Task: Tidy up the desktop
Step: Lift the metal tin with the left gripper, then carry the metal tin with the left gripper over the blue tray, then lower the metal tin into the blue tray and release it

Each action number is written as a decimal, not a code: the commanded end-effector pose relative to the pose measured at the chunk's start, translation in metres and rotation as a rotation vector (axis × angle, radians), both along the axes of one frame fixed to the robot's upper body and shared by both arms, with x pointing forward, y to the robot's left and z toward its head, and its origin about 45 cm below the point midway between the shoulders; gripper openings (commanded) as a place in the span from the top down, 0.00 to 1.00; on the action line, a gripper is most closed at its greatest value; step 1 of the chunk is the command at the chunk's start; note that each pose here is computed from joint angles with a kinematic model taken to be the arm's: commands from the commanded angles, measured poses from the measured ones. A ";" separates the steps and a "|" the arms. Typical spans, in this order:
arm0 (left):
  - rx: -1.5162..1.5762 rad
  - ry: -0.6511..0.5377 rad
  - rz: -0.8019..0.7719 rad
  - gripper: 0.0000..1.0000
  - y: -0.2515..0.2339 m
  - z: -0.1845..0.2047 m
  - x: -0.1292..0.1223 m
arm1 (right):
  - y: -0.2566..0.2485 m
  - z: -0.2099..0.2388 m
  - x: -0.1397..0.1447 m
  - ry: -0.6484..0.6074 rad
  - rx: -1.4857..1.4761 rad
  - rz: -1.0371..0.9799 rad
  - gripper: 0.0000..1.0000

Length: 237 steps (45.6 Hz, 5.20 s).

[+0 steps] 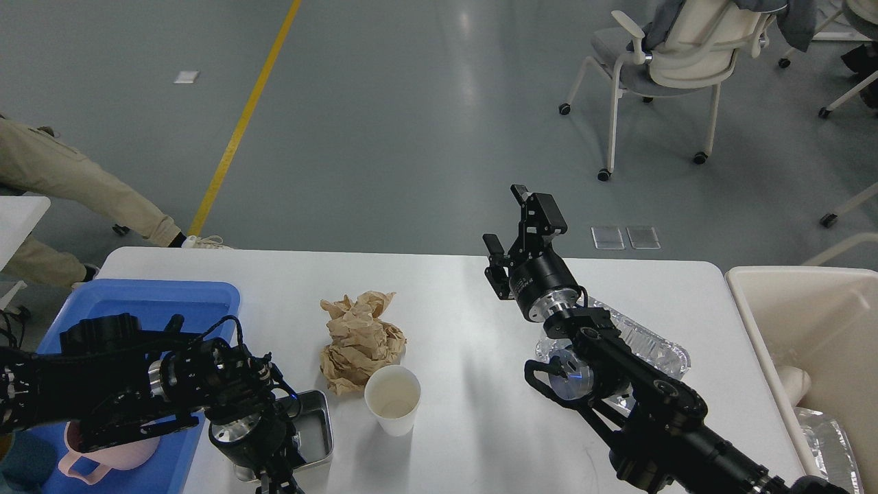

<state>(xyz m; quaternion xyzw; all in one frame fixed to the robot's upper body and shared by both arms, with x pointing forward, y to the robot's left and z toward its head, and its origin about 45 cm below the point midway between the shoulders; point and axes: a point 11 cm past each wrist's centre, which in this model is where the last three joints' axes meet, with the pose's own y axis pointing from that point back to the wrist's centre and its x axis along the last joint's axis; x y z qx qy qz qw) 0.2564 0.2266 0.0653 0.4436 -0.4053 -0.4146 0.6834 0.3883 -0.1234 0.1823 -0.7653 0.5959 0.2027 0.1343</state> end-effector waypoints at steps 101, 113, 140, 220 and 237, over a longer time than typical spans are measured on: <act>-0.191 -0.324 0.528 1.00 0.137 0.154 0.080 | 0.003 -0.001 -0.001 0.003 0.000 0.008 0.00; -0.292 -0.386 0.744 0.99 0.184 0.185 0.075 | 0.005 -0.002 -0.002 0.003 -0.003 0.013 0.00; -0.304 -0.539 0.970 0.98 0.256 0.213 0.076 | 0.005 -0.002 -0.002 0.004 -0.004 0.015 0.00; -0.014 -0.628 0.849 0.97 0.271 0.038 0.086 | 0.004 -0.007 -0.005 0.016 -0.004 0.013 0.00; -0.021 -0.634 0.819 0.88 0.262 0.031 0.087 | 0.004 -0.008 -0.005 0.018 -0.007 0.012 0.00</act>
